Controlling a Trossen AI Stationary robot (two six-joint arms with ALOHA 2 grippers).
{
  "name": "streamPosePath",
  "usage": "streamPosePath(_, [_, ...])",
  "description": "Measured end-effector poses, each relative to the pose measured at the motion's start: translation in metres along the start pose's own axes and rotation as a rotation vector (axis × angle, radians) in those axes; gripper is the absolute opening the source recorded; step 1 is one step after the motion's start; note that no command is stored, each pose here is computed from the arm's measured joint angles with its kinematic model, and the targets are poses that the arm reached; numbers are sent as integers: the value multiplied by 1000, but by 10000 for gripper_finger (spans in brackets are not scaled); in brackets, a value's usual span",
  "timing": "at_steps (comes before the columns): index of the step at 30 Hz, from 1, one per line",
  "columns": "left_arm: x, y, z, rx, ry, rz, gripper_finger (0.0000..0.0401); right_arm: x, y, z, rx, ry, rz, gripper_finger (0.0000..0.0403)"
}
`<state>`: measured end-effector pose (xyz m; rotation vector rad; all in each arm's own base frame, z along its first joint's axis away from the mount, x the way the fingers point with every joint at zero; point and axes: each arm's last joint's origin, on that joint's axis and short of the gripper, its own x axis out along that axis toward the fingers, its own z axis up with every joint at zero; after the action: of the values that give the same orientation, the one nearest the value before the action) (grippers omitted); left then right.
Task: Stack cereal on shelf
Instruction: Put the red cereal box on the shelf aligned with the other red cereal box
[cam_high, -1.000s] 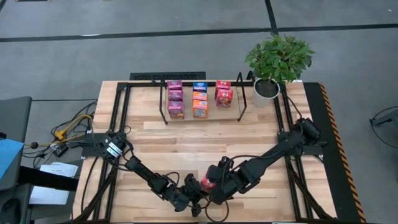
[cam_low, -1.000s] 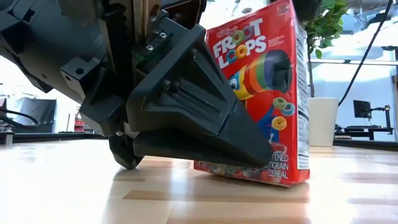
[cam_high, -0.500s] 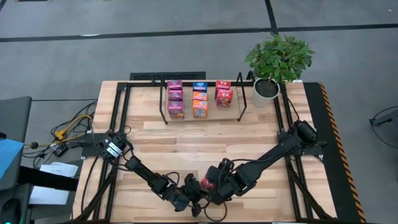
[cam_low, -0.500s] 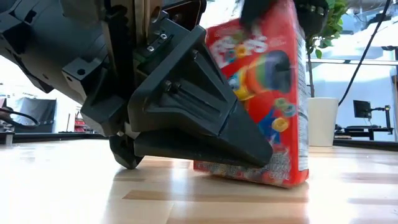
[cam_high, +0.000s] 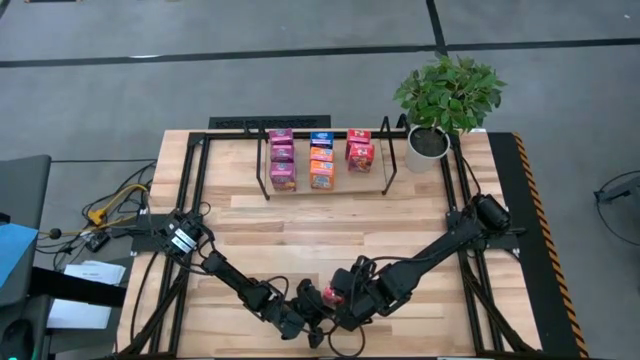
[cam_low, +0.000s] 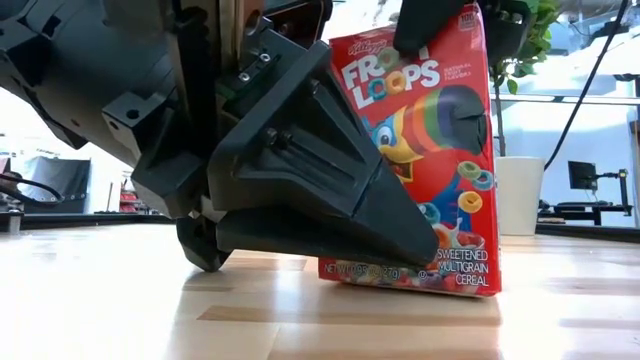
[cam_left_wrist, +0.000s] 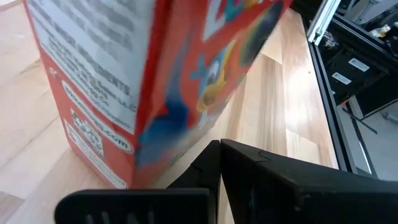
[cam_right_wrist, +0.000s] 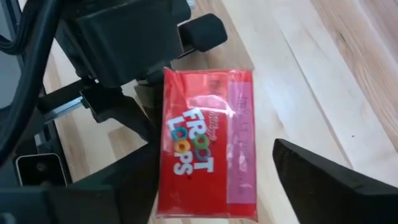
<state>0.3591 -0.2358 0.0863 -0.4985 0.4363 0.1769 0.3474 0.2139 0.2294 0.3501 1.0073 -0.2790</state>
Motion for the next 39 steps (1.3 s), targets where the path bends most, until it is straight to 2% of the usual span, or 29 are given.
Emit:
streamPosePath(6, [0,-1,-2,28,64,-47,0,0,0,0,-12,2,-2,278])
streamPosePath(11, [-5,-6,1,28,140,-115,0,0,0,-1,-30,15,4,259])
streamPosePath(14, [-16,-10,7,31,206,-118,0,0,0,-1,-51,22,9,251])
streamPosePath(18, [-37,-14,26,70,266,-78,0,-3,-3,0,-66,34,-2,236])
streamPosePath(23, [-67,-15,52,141,277,6,0,-2,-6,3,-83,45,-4,212])
streamPosePath(28, [-99,-19,80,150,251,18,0,-10,-10,14,-144,65,-27,203])
streamPosePath(32, [-125,-21,105,150,196,28,0,-25,-18,31,-241,76,-66,209])
streamPosePath(35, [-142,-20,121,141,148,36,0,-41,-29,42,-357,99,-160,211])
streamPosePath(39, [-162,-19,140,123,84,33,0,-71,-52,57,-478,61,-252,208])
